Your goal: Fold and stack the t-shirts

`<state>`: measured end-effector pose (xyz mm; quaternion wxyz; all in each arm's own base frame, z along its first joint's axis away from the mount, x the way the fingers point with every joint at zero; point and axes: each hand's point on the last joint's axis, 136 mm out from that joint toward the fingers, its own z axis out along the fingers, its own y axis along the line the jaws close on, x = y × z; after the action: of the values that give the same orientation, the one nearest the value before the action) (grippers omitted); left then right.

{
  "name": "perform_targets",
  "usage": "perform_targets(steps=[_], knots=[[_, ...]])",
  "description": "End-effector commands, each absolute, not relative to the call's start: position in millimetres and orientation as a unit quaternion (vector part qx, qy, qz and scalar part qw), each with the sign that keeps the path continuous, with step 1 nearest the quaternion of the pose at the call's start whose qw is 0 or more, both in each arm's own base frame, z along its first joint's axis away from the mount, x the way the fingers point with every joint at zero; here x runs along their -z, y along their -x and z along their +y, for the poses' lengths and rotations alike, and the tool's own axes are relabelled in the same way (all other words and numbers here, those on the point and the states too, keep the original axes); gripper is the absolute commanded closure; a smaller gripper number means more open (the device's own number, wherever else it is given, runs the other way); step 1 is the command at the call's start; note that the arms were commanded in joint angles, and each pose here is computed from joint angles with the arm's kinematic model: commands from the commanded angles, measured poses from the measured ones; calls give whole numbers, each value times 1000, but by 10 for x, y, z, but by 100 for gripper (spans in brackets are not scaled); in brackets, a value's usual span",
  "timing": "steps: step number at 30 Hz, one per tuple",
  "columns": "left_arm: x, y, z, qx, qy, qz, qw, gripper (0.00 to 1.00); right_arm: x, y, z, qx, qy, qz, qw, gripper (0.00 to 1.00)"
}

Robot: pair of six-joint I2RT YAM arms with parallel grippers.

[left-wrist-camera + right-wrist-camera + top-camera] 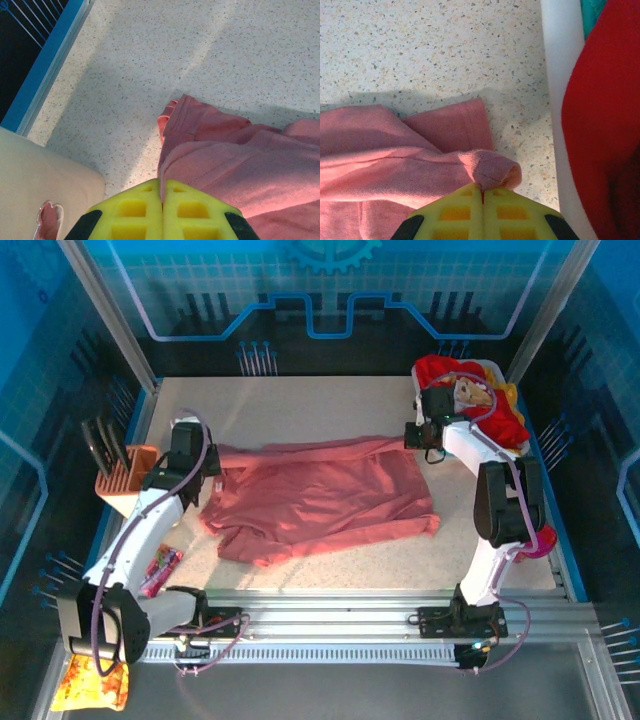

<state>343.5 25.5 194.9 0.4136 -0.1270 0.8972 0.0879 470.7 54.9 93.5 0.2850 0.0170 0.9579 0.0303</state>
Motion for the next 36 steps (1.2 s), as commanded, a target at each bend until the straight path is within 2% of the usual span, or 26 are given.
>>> perform_targets(steps=[1, 5, 8, 11, 12, 13, 15, 16, 17, 18, 20, 21, 24, 27, 31, 36], knots=[[-1831, -3322, 241, -86, 138, 904, 396, 100, -1001, -4668, 500, -31, -28, 955, 293, 100], [-1673, -3307, 126, -74, 125, 916, 375, 97, -939, -4631, 590, -39, -18, 958, 283, 93], [-1585, -3294, 97, -90, 115, 923, 357, 98, -893, -4608, 595, -26, -16, 961, 274, 92], [-1528, -3245, 150, -123, 110, 927, 338, 91, -869, -4580, 548, -10, -25, 963, 267, 89], [-1522, -3230, 158, -128, 111, 927, 333, 86, -871, -4569, 550, -11, -28, 964, 265, 79], [-1509, -3221, 162, -129, 112, 929, 328, 76, -875, -4552, 553, -11, -29, 964, 263, 72], [-1482, -3210, 161, -134, 111, 932, 317, 73, -893, -4529, 555, -8, -30, 964, 264, 69], [-1465, -3203, 158, -134, 110, 935, 310, 64, -912, -4521, 573, -8, -29, 964, 266, 64], [-1453, -3195, 161, -137, 110, 937, 304, 50, -933, -4513, 599, -14, -26, 963, 268, 56], [-1435, -3174, 174, -142, 114, 939, 293, 40, -965, -4510, 633, -17, -21, 962, 272, 46], [-1418, -3147, 193, -150, 117, 941, 280, 31, -1036, -4503, 704, -19, -10, 960, 280, 43], [-1420, -3165, 178, -146, 116, 941, 282, 28, -1077, -4497, 738, -19, -5, 958, 285, 38], [-1504, -3315, 16, -100, 108, 942, 303, 31, -1176, -4484, 903, -31, 17, 955, 295, 14], [-1580, -3516, -234, -38, 86, 946, 311, 37, -1289, -4456, 1030, -23, 41, 952, 303, 3], [-1488, -3702, -552, 23, 45, 956, 288, 44, -1416, -4370, 1208, -64, 57, 947, 309, 0], [-1257, -3885, -851, 50, 28, 959, 278, 46, -1444, -4225, 1314, -107, 51, 945, 303, 0]])
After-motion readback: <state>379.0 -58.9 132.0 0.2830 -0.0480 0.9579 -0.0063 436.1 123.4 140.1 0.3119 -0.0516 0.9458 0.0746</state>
